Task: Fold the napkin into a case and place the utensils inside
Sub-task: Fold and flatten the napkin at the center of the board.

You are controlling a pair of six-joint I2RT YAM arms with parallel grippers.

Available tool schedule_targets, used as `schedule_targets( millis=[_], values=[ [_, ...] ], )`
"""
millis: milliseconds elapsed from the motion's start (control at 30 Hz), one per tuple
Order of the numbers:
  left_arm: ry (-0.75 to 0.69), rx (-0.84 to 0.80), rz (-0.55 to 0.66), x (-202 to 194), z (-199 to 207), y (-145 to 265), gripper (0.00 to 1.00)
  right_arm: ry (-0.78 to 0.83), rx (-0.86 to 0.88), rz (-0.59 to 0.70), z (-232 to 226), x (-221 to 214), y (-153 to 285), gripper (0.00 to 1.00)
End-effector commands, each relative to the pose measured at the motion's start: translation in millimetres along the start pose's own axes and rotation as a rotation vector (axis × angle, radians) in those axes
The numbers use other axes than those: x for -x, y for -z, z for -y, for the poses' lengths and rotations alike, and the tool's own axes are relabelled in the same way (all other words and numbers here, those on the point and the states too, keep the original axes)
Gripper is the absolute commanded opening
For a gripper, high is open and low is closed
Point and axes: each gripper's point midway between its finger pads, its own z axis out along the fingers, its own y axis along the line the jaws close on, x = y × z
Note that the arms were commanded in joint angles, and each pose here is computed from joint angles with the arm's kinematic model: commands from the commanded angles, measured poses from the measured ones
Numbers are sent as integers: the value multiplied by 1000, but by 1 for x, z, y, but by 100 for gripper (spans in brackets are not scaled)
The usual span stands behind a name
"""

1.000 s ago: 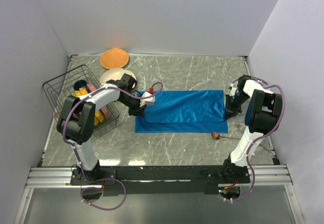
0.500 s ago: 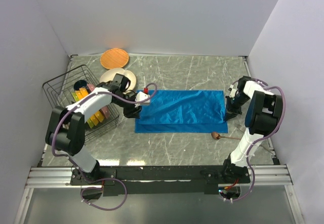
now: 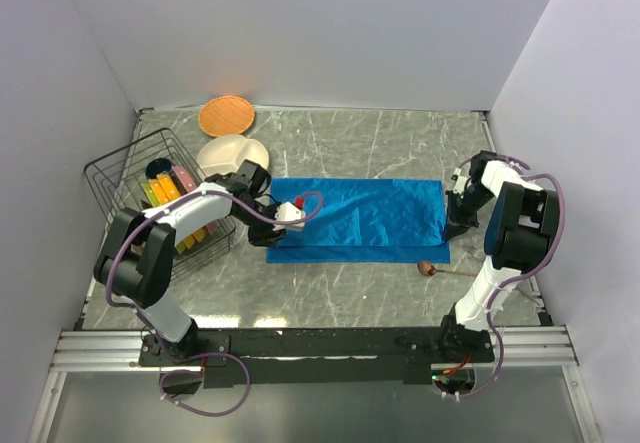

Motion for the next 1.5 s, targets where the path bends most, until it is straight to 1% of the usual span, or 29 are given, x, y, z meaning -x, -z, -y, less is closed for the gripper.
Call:
schedule_targets(
  millis=[0, 200, 300, 400, 433, 500, 533, 567, 800, 1000, 1467],
  values=[
    [-62, 6, -28, -8, -5, -6, 47, 25, -25, 14, 1, -4, 10, 0],
    [-75, -22, -65, -15, -3, -14, 46, 34, -37, 4, 3, -6, 11, 0],
    [-85, -31, -69, -14, -1, -16, 43, 41, -44, -1, 5, -6, 12, 0],
    [-83, -28, -65, -12, -2, -17, 32, 42, -40, -7, 4, -6, 12, 0],
    [-83, -25, -62, -11, -2, -17, 23, 43, -38, -11, 4, -7, 13, 0],
    [-84, -18, -55, -7, -3, -15, 13, 50, -37, -13, 3, -8, 14, 0],
    [-89, -18, -50, -5, -2, -15, 4, 52, -39, -21, 4, -10, 14, 0],
    [-86, -15, -48, -4, -3, -13, 1, 56, -40, -21, 4, -11, 15, 0],
    [-84, -39, -25, 5, 13, -4, 1, 86, -55, -37, 6, -22, 21, 0],
    [-66, -56, -17, 6, 26, -2, 1, 87, -53, -69, 7, -34, 16, 0],
    [-39, -77, -31, 2, 34, -4, 1, 94, -60, -104, 11, -42, 7, 0]
  ],
)
